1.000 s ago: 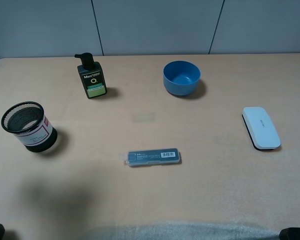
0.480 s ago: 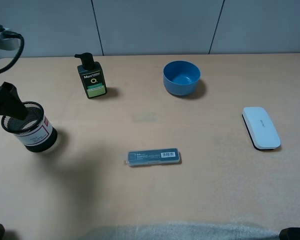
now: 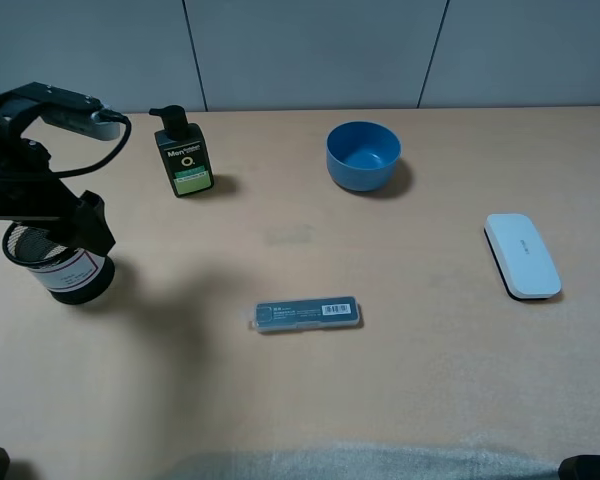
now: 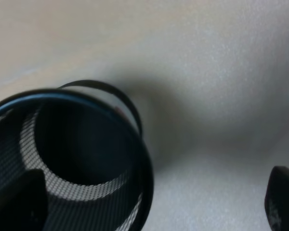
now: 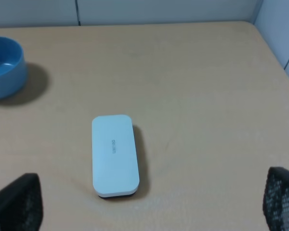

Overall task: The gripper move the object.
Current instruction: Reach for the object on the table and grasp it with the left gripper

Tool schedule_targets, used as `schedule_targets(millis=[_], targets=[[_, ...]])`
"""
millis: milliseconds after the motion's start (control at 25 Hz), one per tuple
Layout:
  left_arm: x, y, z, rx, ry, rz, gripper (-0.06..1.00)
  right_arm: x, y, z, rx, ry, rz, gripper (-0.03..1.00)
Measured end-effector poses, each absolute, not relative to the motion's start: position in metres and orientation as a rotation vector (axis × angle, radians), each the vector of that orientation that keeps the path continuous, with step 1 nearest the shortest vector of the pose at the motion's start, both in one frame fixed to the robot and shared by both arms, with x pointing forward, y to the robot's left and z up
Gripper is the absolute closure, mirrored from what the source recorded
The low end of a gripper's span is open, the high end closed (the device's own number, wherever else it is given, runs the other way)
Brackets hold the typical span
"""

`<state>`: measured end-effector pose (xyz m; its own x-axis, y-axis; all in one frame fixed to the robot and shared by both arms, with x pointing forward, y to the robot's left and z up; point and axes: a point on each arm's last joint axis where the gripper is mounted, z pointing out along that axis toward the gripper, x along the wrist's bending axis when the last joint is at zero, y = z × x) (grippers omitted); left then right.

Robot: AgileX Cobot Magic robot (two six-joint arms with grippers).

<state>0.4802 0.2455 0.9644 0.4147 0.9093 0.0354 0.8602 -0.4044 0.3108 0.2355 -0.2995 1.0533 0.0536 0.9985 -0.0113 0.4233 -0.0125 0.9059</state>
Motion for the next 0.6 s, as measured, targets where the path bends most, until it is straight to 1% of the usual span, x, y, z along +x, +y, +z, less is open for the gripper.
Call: schedule_targets(millis=[360,600], targets=[[0.489,0.241,0.932,2.507,1.564,0.2,0.04,0.236,-0.299,1.053,1.549,1.478,0.929,0.27],[0.492,0.241,0.926,2.537,1.546,0.205,0.06,0.236,-0.299,1.053,1.549,1.478,0.929,0.27]])
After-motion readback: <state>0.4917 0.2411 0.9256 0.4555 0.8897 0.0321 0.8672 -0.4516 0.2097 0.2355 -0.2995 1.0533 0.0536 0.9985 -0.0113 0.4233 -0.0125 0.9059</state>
